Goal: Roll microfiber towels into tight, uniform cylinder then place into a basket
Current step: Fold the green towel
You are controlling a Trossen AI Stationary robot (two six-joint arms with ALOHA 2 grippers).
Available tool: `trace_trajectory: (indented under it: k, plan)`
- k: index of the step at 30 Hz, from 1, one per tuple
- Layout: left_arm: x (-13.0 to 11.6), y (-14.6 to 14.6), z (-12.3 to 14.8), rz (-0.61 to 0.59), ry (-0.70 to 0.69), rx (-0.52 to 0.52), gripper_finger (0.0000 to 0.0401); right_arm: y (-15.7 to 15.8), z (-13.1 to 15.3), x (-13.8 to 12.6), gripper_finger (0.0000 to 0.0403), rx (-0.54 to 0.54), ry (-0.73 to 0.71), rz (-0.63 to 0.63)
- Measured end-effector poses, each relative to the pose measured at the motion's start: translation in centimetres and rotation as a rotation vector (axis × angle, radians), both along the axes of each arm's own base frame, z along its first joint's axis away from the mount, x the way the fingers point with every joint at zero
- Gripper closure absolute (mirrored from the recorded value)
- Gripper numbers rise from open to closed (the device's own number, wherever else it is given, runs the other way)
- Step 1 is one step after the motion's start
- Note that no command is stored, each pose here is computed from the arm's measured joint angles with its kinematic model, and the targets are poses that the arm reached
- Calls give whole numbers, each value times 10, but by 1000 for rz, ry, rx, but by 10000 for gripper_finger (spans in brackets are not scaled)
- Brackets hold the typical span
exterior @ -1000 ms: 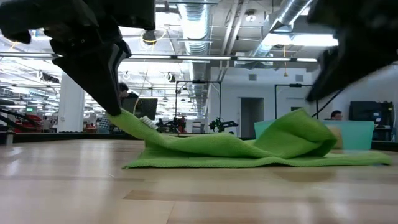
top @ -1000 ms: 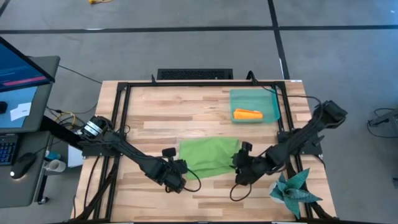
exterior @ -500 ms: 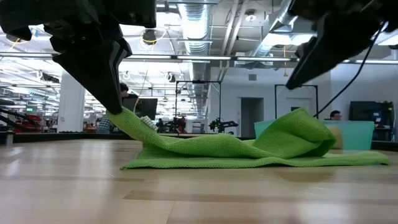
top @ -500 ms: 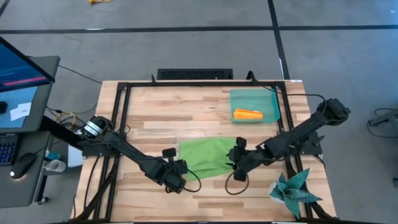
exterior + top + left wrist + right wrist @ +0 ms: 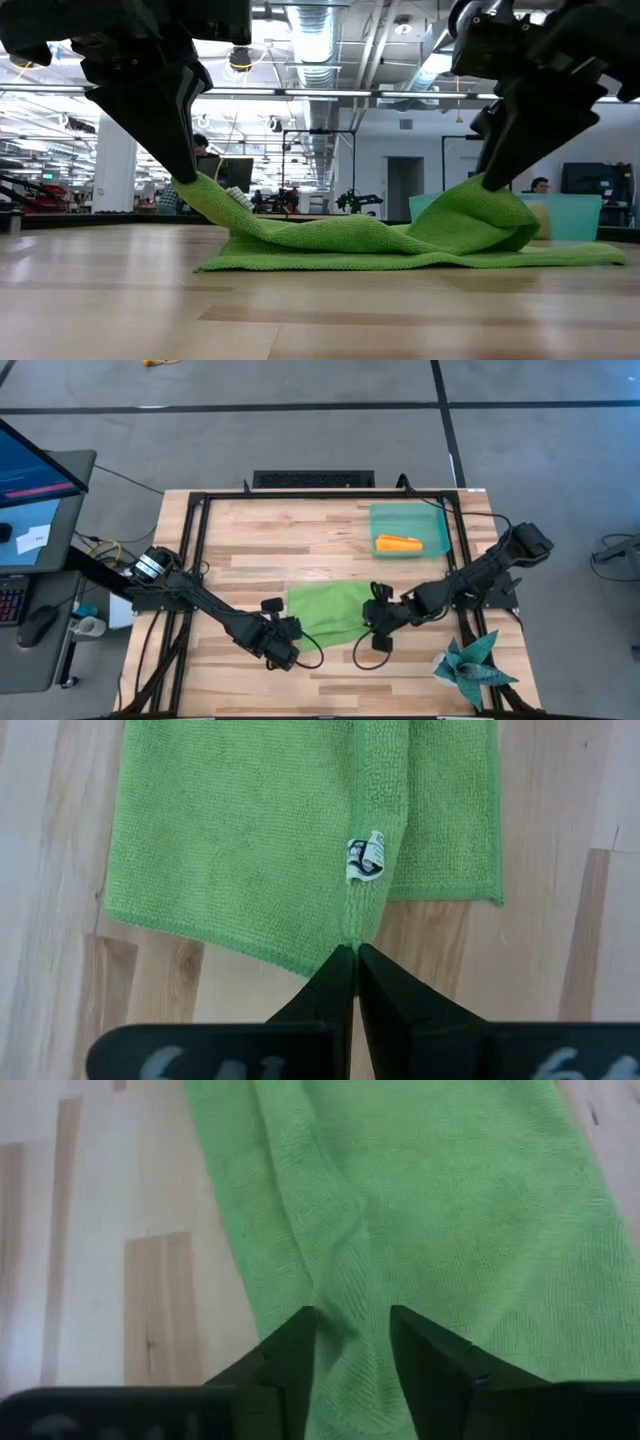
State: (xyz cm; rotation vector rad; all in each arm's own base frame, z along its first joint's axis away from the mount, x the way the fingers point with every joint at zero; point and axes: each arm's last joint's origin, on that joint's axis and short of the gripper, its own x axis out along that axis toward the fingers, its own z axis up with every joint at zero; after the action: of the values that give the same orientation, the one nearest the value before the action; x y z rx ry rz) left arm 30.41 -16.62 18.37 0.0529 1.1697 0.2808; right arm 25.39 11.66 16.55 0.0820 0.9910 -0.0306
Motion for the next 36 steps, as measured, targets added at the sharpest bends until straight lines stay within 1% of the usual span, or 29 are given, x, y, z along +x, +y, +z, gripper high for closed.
trace_trajectory:
  k: [6, 10, 12, 15, 19, 23, 27, 32, 36]
  plan:
    - [0, 0, 0, -3, -1, 5, 397, -1, -2, 2, 326, 36, 19, 12]
    - [0, 1, 0, -17, -2, 37, 397, 0, -4, 3, 377, 59, 24, 24]
    - [-2, 1, 0, -19, 10, 46, 397, 2, -3, 4, 393, 67, 9, 31]
    - [-7, -1, 0, -21, 36, 64, 397, 10, 1, 4, 391, 89, -37, 57]
    - [-17, -7, 0, -10, 72, 79, 397, 26, 10, 4, 397, 122, -77, 84]
    - [-29, -19, 4, 12, 89, 83, 397, 47, 29, 6, 396, 135, -148, 113]
    - [-41, -37, 18, 25, 56, 110, 397, 67, 51, 7, 399, 131, -224, 167]
    - [-62, -57, 43, 74, 27, 161, 397, 82, 77, 8, 400, 125, -284, 206]
    - [-77, -63, 67, 115, -28, 258, 397, 86, 98, 7, 400, 16, -291, 242]
